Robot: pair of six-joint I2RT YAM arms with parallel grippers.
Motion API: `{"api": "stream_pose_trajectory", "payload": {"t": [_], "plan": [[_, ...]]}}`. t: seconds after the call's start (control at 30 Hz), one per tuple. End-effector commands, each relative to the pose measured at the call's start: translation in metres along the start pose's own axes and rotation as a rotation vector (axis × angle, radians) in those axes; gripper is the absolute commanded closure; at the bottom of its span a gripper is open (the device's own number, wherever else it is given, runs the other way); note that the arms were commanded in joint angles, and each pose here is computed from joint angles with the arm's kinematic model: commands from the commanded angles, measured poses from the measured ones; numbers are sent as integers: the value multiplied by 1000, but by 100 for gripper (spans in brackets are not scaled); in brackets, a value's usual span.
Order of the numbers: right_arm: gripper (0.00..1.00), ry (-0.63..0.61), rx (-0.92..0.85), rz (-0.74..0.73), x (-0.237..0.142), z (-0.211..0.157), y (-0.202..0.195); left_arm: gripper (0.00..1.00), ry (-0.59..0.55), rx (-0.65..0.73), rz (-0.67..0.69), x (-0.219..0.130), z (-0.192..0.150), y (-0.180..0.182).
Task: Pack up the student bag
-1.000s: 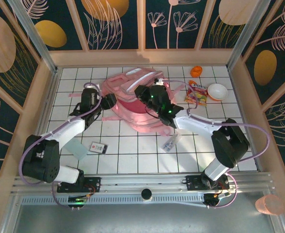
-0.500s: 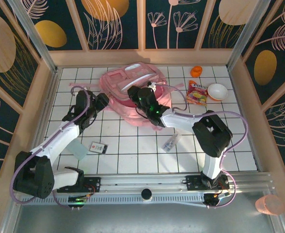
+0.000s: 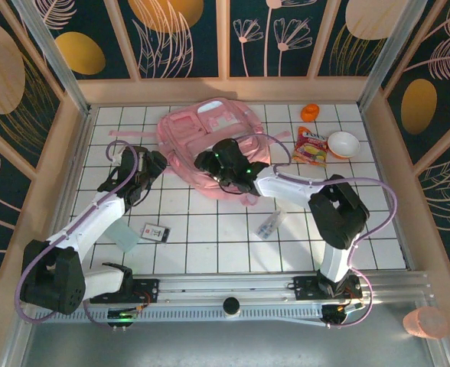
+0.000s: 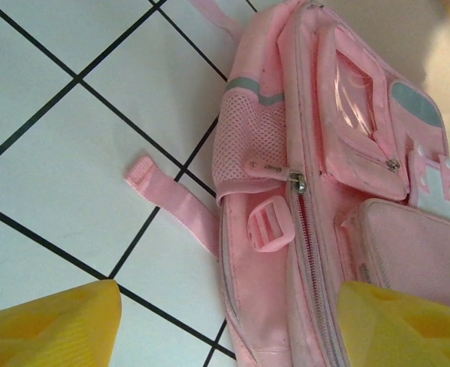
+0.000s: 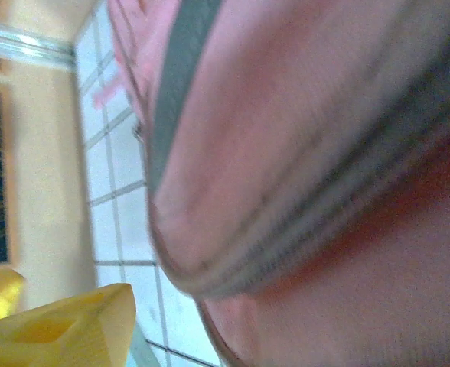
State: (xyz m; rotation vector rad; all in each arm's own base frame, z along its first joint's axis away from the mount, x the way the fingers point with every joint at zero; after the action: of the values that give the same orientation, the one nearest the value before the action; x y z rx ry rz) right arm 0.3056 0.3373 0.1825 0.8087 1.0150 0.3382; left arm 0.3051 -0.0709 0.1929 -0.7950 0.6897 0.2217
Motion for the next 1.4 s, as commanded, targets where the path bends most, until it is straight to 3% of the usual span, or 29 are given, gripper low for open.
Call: {"api": "stream_pose_trajectory", "payload": {"t": [0.0,0.17,0.3,0.47,0.7,1.0,1.17,1.37], "plan": [[30,96,-85,-44,-31,-10,4,25,-18,-46,47,-7,4,6],[29,187,-115,-109,-47,-22,-6,11,-28,-106,208,-9,4,23],[29,196,-128,-129,-64,-24,-8,1,-49,-57,323,-10,8,32],[28,264,-172,-192,-74,-23,-12,1,-56,-2,429,-11,15,54],[28,310,-238,-223,-83,-19,-11,1,-85,-27,590,-19,30,107],[27,336,-270,-247,-87,-16,-14,1,-75,-164,764,-18,39,179],[27,315,-286,-252,-90,-11,-11,1,-81,-151,812,-10,43,194],[27,320,-285,-255,-88,-12,-13,1,35,-146,814,9,29,203]]}}
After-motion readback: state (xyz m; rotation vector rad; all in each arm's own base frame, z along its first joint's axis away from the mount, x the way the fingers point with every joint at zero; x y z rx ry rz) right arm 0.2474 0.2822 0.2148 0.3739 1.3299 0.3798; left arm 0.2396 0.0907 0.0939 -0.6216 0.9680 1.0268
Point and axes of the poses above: each hand's point on the last joint's axis, 136 mm out from that joint toward the fingers, its own x axis out along the fingers, its own y axis along the line the jaws close on, z = x × y, the point moved 7 cm from there along -x, back along the fingers, and after that the axes turned 2 degrees about x, right-handed, at the moved point
